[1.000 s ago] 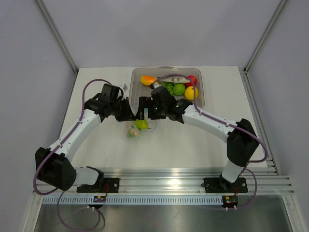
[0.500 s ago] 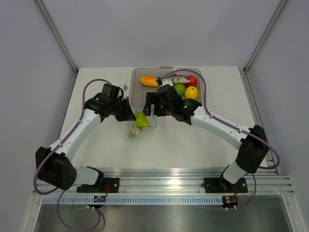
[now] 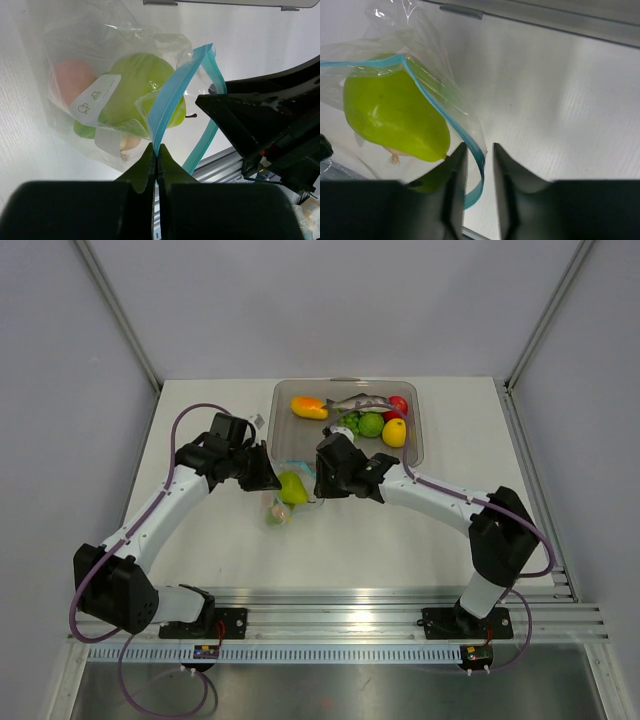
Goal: Place the food in the zip-top bag and seal the zipper
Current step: Adjust the zipper food storage bag at the center of the board.
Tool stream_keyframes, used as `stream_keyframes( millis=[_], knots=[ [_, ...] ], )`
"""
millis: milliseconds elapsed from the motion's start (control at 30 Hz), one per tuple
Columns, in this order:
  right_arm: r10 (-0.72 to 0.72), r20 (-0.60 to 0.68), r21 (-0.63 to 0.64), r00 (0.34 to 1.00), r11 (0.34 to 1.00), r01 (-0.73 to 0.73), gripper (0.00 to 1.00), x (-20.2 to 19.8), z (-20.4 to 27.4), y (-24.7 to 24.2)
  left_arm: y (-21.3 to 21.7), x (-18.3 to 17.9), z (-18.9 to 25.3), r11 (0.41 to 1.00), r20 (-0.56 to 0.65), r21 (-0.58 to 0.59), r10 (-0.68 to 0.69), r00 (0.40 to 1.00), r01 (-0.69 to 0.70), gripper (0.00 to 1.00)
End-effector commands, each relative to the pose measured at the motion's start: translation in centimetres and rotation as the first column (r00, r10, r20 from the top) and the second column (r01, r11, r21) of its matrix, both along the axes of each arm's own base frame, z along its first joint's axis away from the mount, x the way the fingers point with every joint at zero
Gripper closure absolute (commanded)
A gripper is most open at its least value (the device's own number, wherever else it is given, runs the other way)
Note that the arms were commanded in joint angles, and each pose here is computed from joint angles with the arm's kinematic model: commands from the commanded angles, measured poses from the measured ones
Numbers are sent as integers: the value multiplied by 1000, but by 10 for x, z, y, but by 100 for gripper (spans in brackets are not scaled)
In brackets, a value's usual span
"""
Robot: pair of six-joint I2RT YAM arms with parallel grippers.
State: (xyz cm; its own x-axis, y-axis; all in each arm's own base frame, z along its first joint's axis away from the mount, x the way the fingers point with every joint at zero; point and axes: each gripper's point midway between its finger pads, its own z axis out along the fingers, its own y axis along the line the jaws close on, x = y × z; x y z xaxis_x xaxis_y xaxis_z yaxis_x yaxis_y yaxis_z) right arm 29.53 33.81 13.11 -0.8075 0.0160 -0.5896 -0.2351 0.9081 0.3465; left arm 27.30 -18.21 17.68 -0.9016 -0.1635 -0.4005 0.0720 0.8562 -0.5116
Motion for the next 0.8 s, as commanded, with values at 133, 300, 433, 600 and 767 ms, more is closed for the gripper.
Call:
stream_keyframes(
  millis=[133, 300, 433, 600, 767],
  knots=[
    [24, 65, 101, 998, 994, -31, 100, 13, 48, 27, 3, 18, 34, 1000, 112, -19, -18, 994, 20, 100],
    [83, 171, 248, 982, 961, -125, 100, 2, 123, 46, 32, 30, 33, 992, 157, 110, 43, 987, -61, 100],
    [68, 177, 231, 982, 967, -109, 100, -3, 119, 40, 57, 31, 24, 970, 150, 215, 84, 985, -115, 100],
    [12, 80, 52, 997, 999, -17, 100, -1, 38, 16, 64, 23, 41, 968, 193, 214, 89, 977, -130, 100],
    [49, 41, 101, 998, 993, -53, 100, -7, 36, 31, 60, 20, 40, 972, 194, 203, 78, 978, -118, 100]
  ],
)
